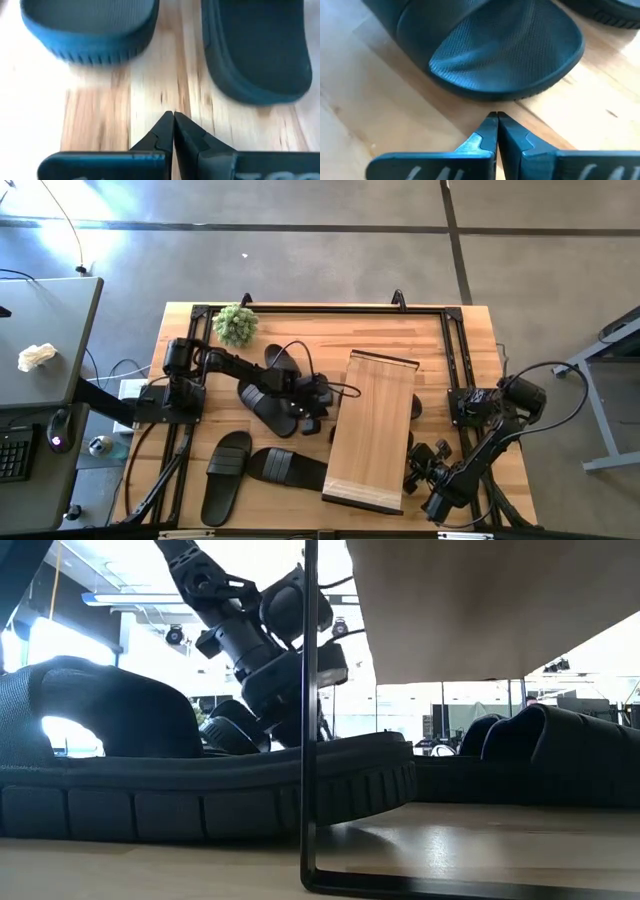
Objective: Pick and place slides into the shelf
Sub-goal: Put the black slide under the shelf
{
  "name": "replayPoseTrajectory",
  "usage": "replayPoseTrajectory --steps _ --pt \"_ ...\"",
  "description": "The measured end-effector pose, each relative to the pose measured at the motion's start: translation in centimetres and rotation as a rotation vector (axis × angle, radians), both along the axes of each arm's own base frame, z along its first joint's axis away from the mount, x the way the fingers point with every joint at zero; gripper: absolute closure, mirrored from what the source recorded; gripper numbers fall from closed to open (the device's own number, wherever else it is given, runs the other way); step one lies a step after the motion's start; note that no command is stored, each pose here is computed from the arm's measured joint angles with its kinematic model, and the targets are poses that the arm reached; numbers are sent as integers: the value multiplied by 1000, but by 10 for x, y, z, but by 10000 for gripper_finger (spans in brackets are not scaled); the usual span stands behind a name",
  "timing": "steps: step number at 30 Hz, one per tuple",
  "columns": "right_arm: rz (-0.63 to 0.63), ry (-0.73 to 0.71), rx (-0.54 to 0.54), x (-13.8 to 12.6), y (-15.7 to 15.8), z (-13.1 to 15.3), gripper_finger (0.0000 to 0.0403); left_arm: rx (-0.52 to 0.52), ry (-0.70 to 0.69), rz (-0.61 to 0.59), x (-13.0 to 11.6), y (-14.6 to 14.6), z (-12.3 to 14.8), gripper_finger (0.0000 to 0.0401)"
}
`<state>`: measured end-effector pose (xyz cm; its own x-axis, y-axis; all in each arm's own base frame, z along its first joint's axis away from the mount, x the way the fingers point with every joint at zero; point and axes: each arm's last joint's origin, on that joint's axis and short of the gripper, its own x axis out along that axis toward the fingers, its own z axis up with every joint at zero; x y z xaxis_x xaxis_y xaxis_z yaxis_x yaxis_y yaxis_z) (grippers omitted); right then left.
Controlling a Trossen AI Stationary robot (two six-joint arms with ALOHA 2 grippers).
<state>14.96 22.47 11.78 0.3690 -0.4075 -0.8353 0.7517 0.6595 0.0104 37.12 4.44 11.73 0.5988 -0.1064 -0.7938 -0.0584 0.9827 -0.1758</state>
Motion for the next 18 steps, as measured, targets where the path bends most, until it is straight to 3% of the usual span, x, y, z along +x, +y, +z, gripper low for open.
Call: replayPoseTrajectory --steps 11,18 --pt "22 -38 80 -1 10 -1 403 -44 150 -35 -14 -11 4 401" --pt "23 -43 99 0 12 -2 403 -113 141 -204 -15 -39 6 401"
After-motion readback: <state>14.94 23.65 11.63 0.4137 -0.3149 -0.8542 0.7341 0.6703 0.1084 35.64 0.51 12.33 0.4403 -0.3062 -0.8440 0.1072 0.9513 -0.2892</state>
